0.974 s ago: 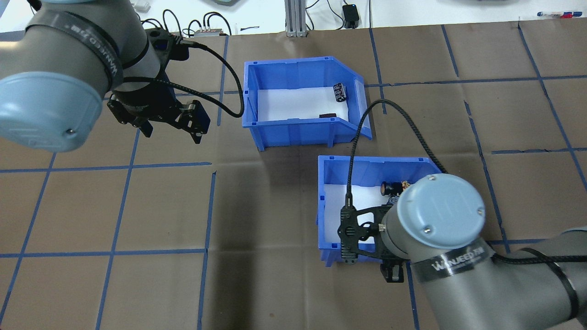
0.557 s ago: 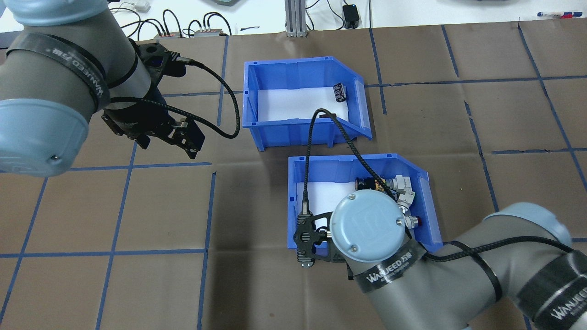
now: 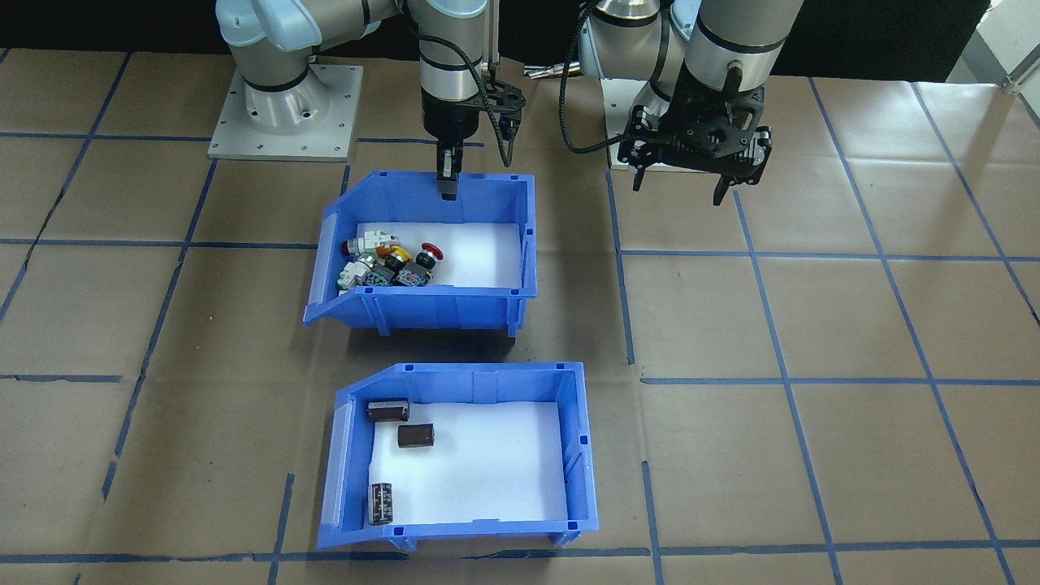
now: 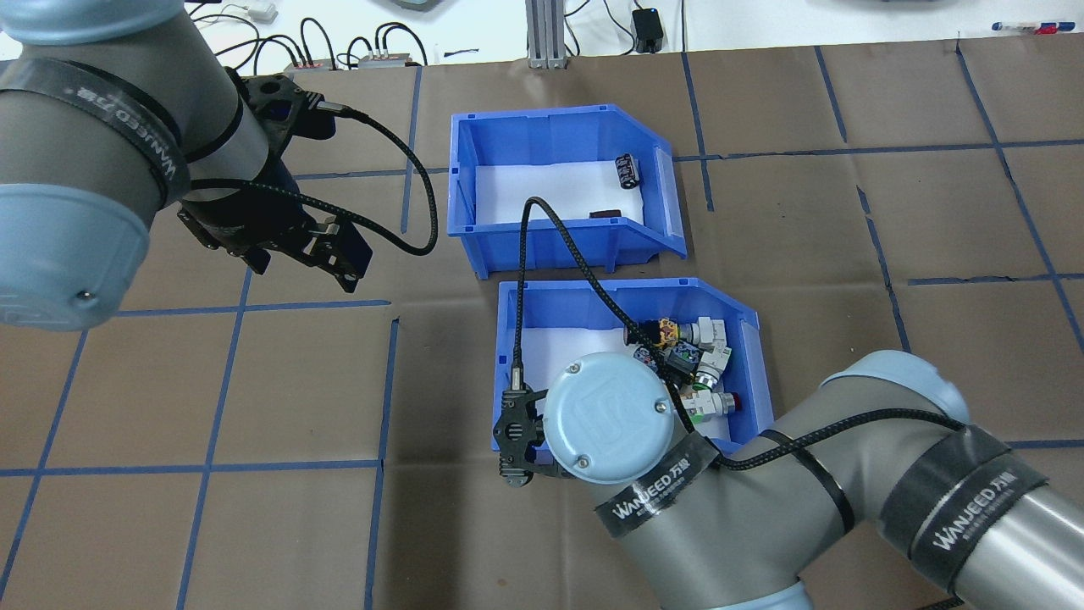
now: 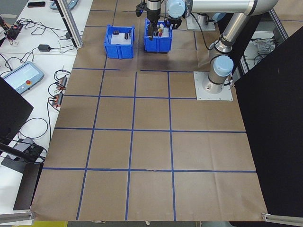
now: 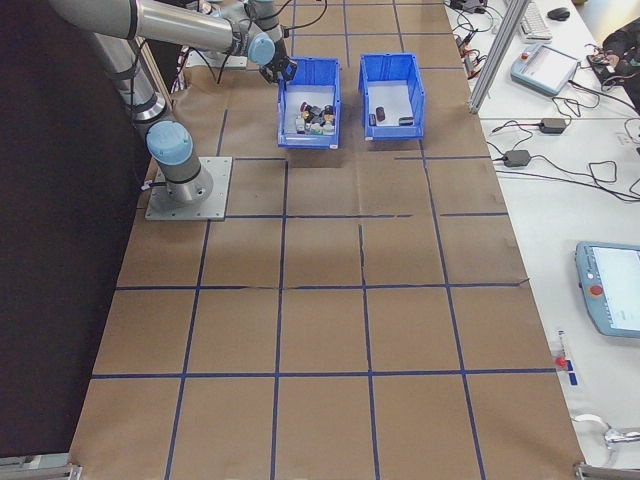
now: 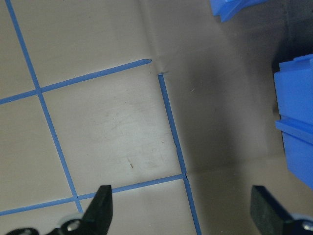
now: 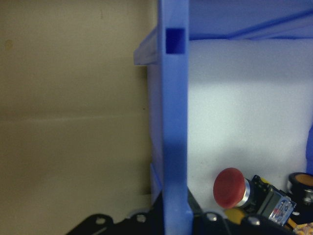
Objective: Place battery box in front
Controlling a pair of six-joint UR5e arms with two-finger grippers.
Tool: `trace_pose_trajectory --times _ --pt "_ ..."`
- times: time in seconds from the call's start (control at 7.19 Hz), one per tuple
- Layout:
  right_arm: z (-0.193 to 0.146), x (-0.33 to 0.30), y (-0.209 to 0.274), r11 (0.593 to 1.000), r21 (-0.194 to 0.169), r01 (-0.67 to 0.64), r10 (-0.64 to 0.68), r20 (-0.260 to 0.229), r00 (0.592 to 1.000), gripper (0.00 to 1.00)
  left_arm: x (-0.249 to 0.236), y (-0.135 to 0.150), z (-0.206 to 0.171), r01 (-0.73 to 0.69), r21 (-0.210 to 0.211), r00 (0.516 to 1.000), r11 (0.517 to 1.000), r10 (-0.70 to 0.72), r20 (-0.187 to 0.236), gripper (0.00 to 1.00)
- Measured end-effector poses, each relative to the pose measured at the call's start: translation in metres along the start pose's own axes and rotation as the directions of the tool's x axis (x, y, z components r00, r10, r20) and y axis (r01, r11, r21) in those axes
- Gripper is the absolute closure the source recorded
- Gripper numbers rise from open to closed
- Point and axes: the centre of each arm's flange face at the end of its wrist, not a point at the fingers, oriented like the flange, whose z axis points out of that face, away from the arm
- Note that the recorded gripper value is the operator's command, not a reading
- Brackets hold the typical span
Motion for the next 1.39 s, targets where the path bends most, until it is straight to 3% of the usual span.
trace_pose_trajectory --times 0.56,0.7,0.83,1.11,1.39 --pt "0.007 0.0 -0.004 1.0 0.002 0.015 -0.015 -0.002 1.0 0.85 0.0 0.0 -0.005 0.002 0.009 1.0 1.0 -0.002 0.004 0.0" --pt "0.007 0.0 -0.003 1.0 -0.001 0.015 -0.015 -0.001 1.0 0.39 0.001 0.001 -0.006 0.005 0.009 1.0 1.0 -0.005 0.004 0.0" --pt "0.008 -0.001 -0.003 1.0 -0.003 0.014 -0.014 0.0 1.0 0.0 0.001 0.006 -0.01 0.007 0.002 1.0 1.0 -0.007 0.007 0.0" --pt "0.008 0.0 -0.002 1.0 -0.008 0.006 -0.006 0.003 1.0 0.0 -0.004 0.017 -0.003 0.03 -0.078 0.998 0.997 -0.026 0.053 0.0" --pt "-0.004 0.008 0.006 1.0 -0.013 -0.017 0.016 -0.034 0.999 0.0 -0.004 0.006 0.012 0.034 -0.13 0.999 0.991 -0.029 0.044 0.0"
